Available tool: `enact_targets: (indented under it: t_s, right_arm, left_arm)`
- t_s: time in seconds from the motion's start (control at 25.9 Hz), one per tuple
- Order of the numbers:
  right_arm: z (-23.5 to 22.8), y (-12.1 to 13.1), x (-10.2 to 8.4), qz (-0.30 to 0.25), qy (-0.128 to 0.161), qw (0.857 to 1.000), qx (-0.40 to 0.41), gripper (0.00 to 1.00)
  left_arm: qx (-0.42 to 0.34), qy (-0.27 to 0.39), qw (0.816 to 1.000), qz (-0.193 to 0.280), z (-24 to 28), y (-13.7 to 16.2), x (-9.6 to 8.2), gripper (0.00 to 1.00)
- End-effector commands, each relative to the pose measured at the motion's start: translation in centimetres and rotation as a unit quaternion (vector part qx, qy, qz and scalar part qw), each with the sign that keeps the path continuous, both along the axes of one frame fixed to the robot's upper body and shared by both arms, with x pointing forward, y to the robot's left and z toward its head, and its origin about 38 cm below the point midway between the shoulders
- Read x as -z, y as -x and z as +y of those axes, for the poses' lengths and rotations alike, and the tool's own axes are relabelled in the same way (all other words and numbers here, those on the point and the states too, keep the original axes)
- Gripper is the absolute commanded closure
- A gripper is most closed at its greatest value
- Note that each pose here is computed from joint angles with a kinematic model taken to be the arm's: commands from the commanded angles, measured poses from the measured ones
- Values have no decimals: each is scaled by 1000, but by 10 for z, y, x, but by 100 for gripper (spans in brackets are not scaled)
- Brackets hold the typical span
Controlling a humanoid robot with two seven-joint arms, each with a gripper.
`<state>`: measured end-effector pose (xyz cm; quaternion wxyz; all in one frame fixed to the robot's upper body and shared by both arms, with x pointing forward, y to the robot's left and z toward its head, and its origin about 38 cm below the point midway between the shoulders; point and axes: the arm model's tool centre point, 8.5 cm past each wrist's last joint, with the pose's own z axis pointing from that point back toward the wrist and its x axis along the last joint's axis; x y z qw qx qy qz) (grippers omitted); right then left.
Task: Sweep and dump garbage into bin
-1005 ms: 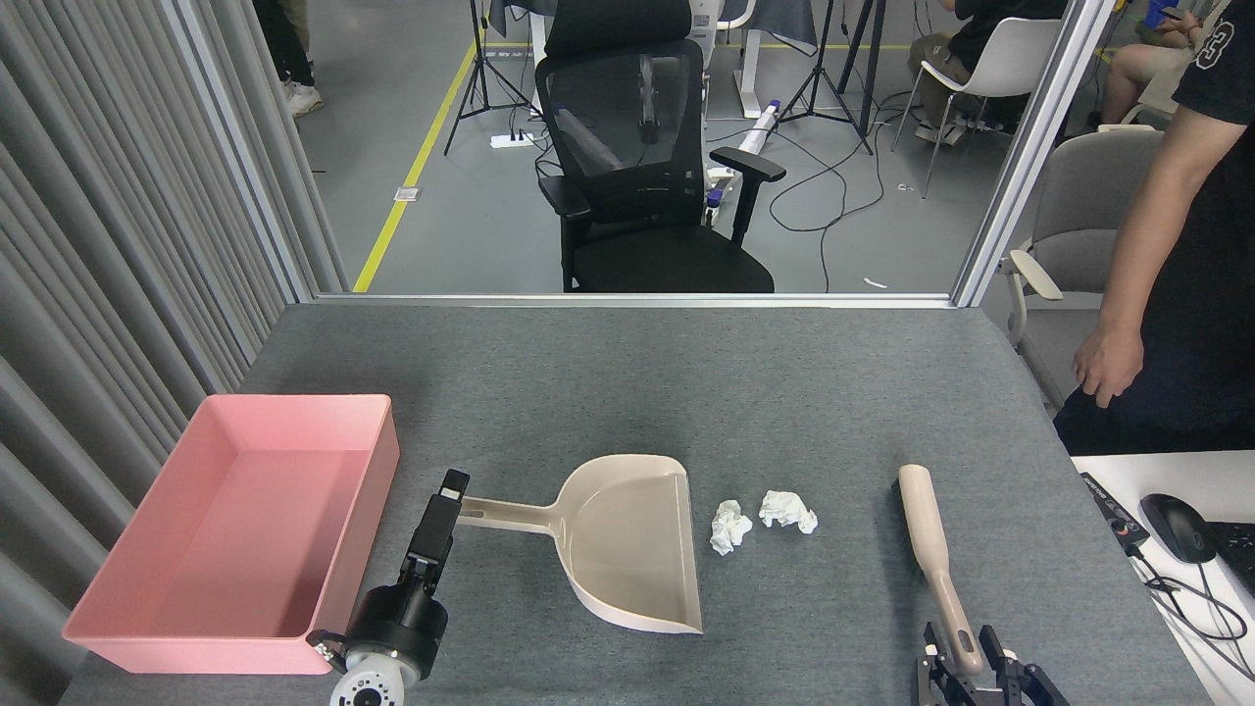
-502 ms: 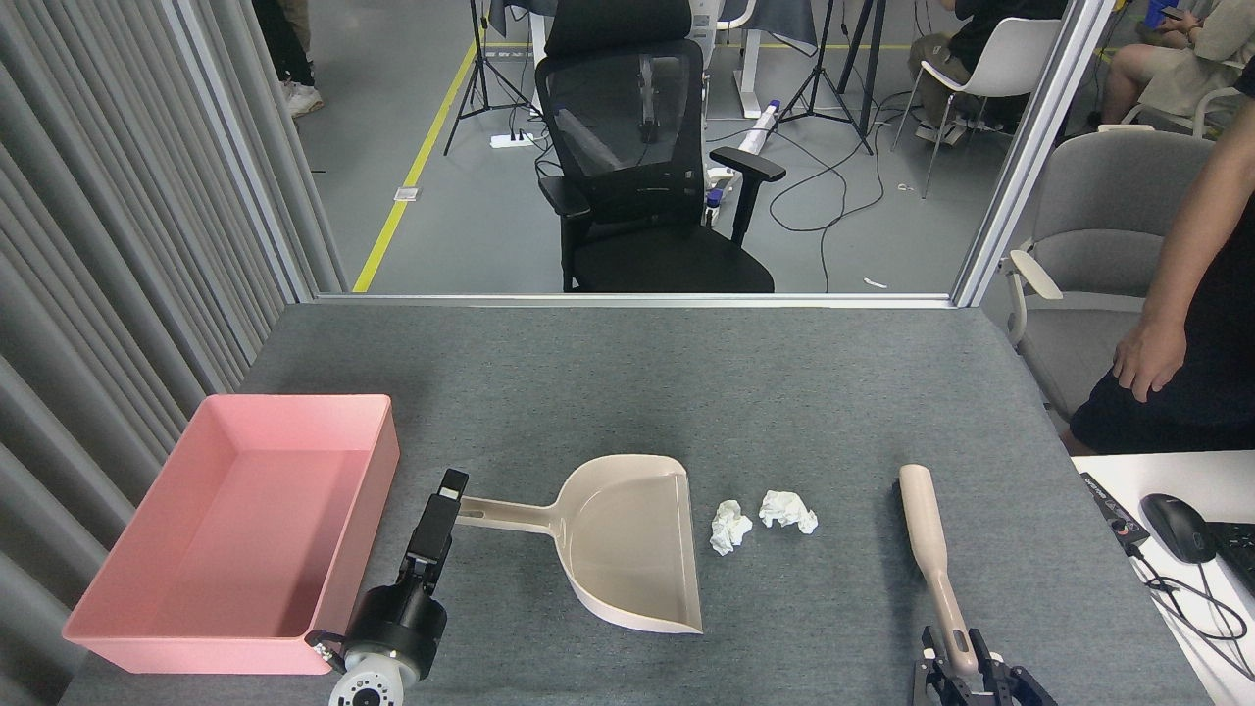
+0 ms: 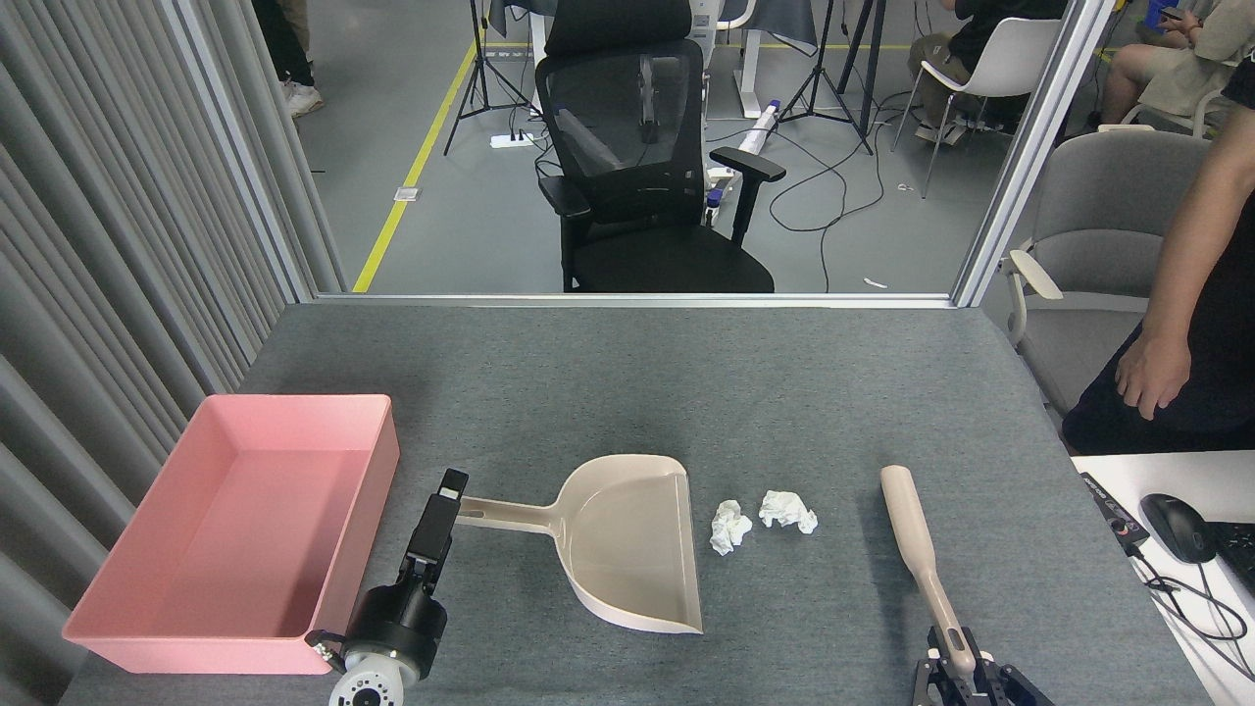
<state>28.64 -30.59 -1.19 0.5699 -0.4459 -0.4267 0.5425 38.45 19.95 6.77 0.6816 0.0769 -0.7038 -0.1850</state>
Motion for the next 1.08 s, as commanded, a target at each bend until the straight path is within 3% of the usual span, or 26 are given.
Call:
enact_targets:
  t_s: [0.0, 0.04, 0.23, 0.58, 0.73, 1.04]
  right_arm:
    - [1, 1, 0, -2, -2, 1000, -5, 75]
    - [2, 1, 0, -4, -4, 1000, -7, 81]
    - [1, 0, -2, -12, -4, 1000, -8, 88]
    - [-10, 3, -3, -15, 3, 1000, -2, 88]
    - [-11, 3, -4, -16, 5, 1000, 0, 89]
    - [-12, 4, -4, -16, 5, 1000, 4, 93]
  left_arm:
    - [1, 0, 1000, 1, -1, 0, 1, 1]
    - [1, 0, 1000, 3, -1, 1, 2, 1]
    - [-10, -1, 1000, 2, 1, 2, 4, 1]
    - [1, 1, 1000, 17, -3, 9, 42, 1]
    - [-28, 5, 999, 36, -1, 8, 64, 1]
    - [-42, 17, 999, 20, -7, -10, 76, 1]
